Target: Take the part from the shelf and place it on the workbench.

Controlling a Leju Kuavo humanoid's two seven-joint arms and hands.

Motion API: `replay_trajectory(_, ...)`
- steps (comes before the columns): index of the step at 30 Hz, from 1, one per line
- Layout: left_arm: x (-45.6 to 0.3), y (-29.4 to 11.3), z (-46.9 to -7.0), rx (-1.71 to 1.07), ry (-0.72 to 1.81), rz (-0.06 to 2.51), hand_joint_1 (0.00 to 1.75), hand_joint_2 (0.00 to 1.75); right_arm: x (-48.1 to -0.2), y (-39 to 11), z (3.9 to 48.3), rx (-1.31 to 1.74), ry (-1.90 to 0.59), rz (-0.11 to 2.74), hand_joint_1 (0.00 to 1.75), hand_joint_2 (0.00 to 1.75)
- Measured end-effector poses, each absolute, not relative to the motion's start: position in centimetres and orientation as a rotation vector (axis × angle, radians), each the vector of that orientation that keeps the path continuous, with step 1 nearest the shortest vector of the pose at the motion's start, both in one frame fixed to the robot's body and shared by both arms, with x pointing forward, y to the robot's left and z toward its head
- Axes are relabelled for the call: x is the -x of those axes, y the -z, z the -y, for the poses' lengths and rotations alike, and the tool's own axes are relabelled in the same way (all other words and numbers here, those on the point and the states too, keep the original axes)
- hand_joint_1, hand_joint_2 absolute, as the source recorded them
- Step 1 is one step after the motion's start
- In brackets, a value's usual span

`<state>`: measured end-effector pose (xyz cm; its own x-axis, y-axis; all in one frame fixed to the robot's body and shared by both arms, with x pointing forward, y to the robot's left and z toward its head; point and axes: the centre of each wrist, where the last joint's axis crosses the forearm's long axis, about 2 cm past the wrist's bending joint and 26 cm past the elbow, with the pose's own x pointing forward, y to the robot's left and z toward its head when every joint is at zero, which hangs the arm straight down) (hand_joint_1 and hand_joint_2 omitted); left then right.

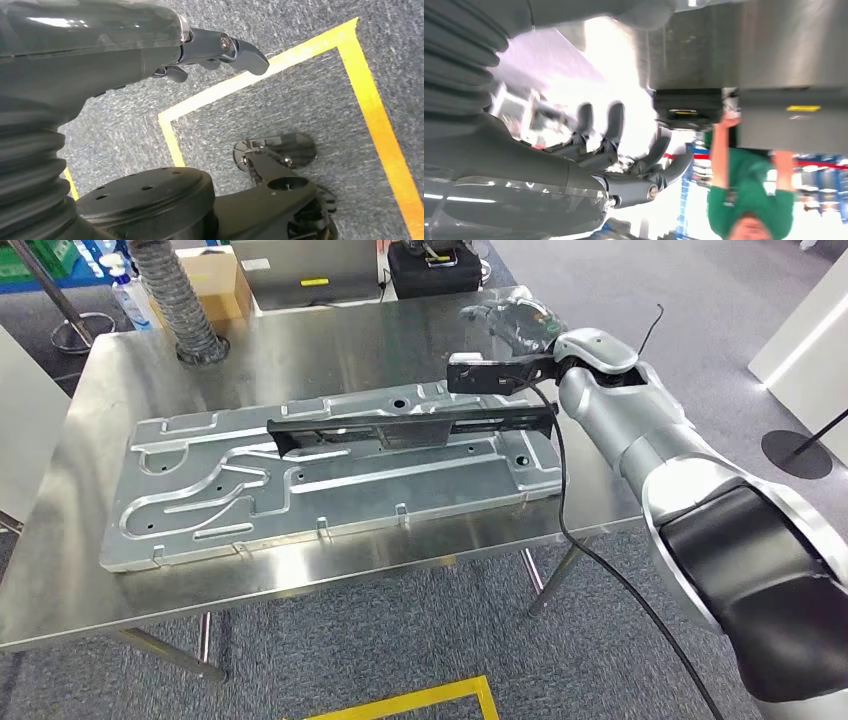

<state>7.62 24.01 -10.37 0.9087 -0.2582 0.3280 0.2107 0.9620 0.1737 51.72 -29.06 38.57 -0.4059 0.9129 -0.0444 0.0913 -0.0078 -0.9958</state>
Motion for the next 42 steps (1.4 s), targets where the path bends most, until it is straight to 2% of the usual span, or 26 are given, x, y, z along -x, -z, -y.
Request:
replay_trajectory(12,-7.1,10.5,-24.4,-0.133,0.238,0.353,0.0,0.0,-51.9,-40.6,32.1,1.075,-1.302,1.546,0.0,0.0)
replay_trajectory(18,-6.8,10.6,-24.5,-0.125,0.202,0.368,0.0,0.0,-52.0,-41.7,32.8,1.154,-1.274,1.363,0.0,0.0)
replay_trajectory(23,-4.9,10.9,-25.0,-0.12,0.149,0.332,0.0,0.0,-52.2,-43.3,30.5,1.259,-1.163,1.278,0.0,0.0)
replay_trajectory(27,-3.5,11.1,-25.2,-0.12,0.125,0.28,0.0,0.0,-52.2,-41.8,28.7,1.205,-1.096,1.3,0.0,0.0)
replay_trajectory(30,-3.0,11.1,-25.2,-0.116,0.113,0.241,0.0,0.0,-51.7,-35.2,29.0,1.004,-0.868,1.383,0.0,0.0)
replay_trajectory(33,-2.8,11.1,-24.8,-0.105,0.107,0.23,0.0,0.0,-47.6,-21.1,29.8,0.714,-0.476,1.321,0.0,0.0)
replay_trajectory(36,-2.6,11.1,-24.7,-0.099,0.104,0.227,0.0,0.0,-38.7,-7.1,30.3,0.596,-0.204,1.146,0.0,0.0)
replay_trajectory(38,-2.4,11.2,-25.0,-0.105,0.101,0.225,0.0,0.0,-32.9,-1.4,31.0,0.581,-0.087,1.008,0.0,0.0)
replay_trajectory(40,-2.5,11.2,-25.4,-0.113,0.099,0.229,0.0,0.0,-24.9,4.0,32.1,0.581,-0.008,0.775,0.0,0.0)
replay_trajectory(42,-2.6,11.2,-25.9,-0.126,0.1,0.234,0.0,0.0,-17.9,7.4,32.6,0.587,0.01,0.608,0.0,0.0)
